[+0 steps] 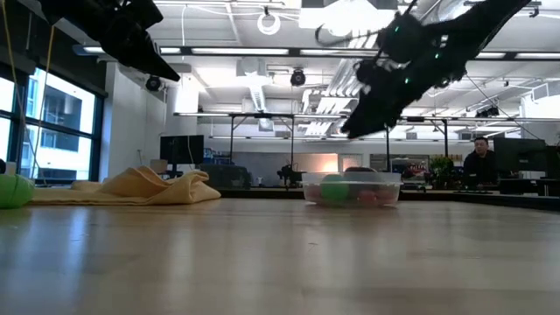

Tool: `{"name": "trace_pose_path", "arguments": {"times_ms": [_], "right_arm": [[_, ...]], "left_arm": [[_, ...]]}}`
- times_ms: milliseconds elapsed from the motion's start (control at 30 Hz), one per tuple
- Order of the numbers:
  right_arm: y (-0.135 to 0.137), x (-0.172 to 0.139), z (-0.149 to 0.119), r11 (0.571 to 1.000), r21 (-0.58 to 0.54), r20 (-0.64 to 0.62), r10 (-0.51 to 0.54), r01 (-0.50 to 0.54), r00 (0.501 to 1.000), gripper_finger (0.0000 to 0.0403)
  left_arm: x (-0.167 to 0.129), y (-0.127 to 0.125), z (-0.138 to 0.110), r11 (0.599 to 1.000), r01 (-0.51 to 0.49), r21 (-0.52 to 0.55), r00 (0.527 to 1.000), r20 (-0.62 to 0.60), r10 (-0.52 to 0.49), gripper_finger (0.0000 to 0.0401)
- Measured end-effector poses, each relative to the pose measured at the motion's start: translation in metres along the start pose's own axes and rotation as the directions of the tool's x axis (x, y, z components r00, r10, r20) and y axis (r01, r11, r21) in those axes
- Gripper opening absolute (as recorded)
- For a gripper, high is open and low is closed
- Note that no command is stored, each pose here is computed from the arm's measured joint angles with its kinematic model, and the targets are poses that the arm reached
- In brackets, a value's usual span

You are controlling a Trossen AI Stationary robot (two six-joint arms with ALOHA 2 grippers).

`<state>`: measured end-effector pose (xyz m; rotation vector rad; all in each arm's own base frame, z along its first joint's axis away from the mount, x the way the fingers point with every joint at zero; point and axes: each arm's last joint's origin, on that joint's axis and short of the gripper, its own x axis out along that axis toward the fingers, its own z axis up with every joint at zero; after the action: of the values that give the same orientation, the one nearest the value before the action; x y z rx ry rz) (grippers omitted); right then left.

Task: Pick and placing Produce into tupperware
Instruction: Put the green cabbage into the transparent container

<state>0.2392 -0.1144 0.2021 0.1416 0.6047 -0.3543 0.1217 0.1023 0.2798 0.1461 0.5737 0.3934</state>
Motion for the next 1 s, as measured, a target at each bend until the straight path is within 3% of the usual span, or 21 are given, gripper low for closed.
{"name": "trace_pose_path", "arguments": {"times_ms": [167,300,667,800,1000], "right_arm": [[0.008,-0.032,0.012,0.999,-0.034,0.082,0.042,-0.039,0.996,0.0281],[0.012,-0.049,0.010,0.997,-0.035,0.052,0.077,-0.075,0.996,0.0244],[0.023,-0.051,-0.002,0.992,-0.069,-0.057,0.105,-0.109,0.993,0.0175],[0.023,-0.050,-0.026,0.992,-0.053,-0.046,0.114,-0.116,0.992,0.0152],[0.023,-0.066,-0.057,0.987,-0.045,0.095,0.158,-0.154,0.983,0.0106]], "left_arm": [[0.000,0.000,0.000,1.000,0.000,0.000,1.000,0.000,0.000,0.0003],[0.000,0.000,0.000,1.000,0.000,0.000,1.000,0.000,0.000,0.0003],[0.000,0.000,0.000,1.000,0.000,0.000,1.000,0.000,0.000,0.0003],[0.000,0.000,0.000,1.000,0.000,0.000,1.000,0.000,0.000,0.0003],[0.000,0.000,0.000,1.000,0.000,0.000,1.000,0.001,0.000,0.0003]]}}
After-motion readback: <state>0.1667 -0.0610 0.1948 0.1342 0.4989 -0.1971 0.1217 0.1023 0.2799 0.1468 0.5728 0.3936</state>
